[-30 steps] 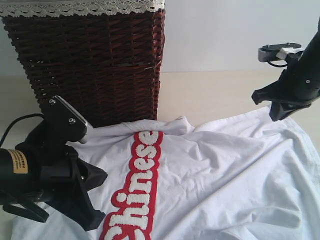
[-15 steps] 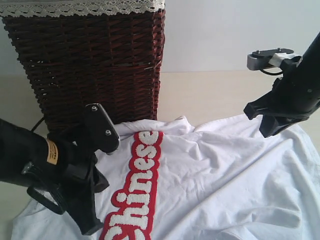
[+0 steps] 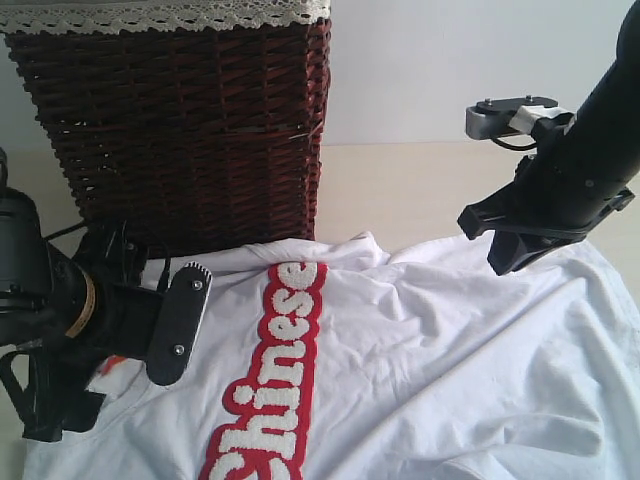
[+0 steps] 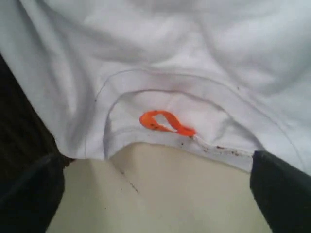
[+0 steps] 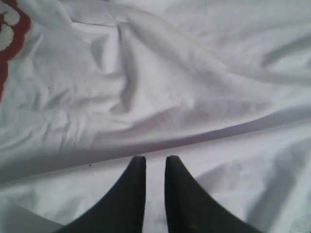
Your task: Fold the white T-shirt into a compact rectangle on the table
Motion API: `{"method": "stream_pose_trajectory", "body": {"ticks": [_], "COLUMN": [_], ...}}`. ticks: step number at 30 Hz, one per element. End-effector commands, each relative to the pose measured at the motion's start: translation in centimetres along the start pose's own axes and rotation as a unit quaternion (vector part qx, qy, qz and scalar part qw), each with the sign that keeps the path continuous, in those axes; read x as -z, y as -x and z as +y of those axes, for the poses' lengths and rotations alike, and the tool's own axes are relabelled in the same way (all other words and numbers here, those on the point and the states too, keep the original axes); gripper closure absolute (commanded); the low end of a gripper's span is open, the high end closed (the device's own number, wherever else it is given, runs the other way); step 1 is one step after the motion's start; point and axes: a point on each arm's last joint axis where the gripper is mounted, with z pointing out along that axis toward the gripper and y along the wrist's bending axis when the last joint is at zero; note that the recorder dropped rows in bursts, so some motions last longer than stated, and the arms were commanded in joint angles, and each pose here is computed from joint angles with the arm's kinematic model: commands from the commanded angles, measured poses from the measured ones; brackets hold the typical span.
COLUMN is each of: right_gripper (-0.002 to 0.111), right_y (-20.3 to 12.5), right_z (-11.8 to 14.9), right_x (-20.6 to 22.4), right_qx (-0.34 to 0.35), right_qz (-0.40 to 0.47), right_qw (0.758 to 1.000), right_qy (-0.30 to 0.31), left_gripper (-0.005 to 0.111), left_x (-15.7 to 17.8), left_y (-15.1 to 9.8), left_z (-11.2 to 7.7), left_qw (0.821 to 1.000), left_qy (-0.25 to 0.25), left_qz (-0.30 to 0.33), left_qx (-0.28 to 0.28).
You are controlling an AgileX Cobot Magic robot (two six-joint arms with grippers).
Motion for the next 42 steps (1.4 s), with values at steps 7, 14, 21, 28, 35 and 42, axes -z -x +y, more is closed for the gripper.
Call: {"method": "stream_pose_trajectory", "body": {"ticks": [7,14,21,28,35,42], "right_gripper": [0.092,0.092,0.092,0.092,0.092,0.092], "right_y": [0.0,0.2,0.2,0.2,0.4,0.4], "right_z": [0.1,0.0,0.0,0.0,-0.1,-0.1], "right_x": [0.3,0.3,0.3,0.3,0.3,0.3], "right_qx": [0.005,0.007,0.009,0.009,0.021,0.022], "right_qz": [-0.013,-0.021,-0.021,-0.023,-0.030,-0.033], "right_qw": [1.000,1.000,1.000,1.000,0.999,0.999], "right_qy": [-0.001,-0.005,-0.008,-0.008,-0.010,-0.011], "left_gripper": [0.002,0.002,0.002,0.002,0.002,0.002], "left_x": [-0.1,-0.8,-2.7,-5.8,-7.5,-8.7], "left_y": [-1.0,-3.2,-6.7,-6.0,-5.8,-5.9], "left_z": [1.4,1.5,2.3,2.2,2.9,2.6], "left_qw": [0.991,0.975,0.975,0.972,0.971,0.971], "left_qy": [-0.043,-0.143,-0.142,-0.177,-0.202,-0.210], "left_qz": [-0.035,-0.156,-0.136,-0.128,-0.115,-0.103], "left_qx": [0.118,0.065,0.104,0.083,0.061,0.044]}}
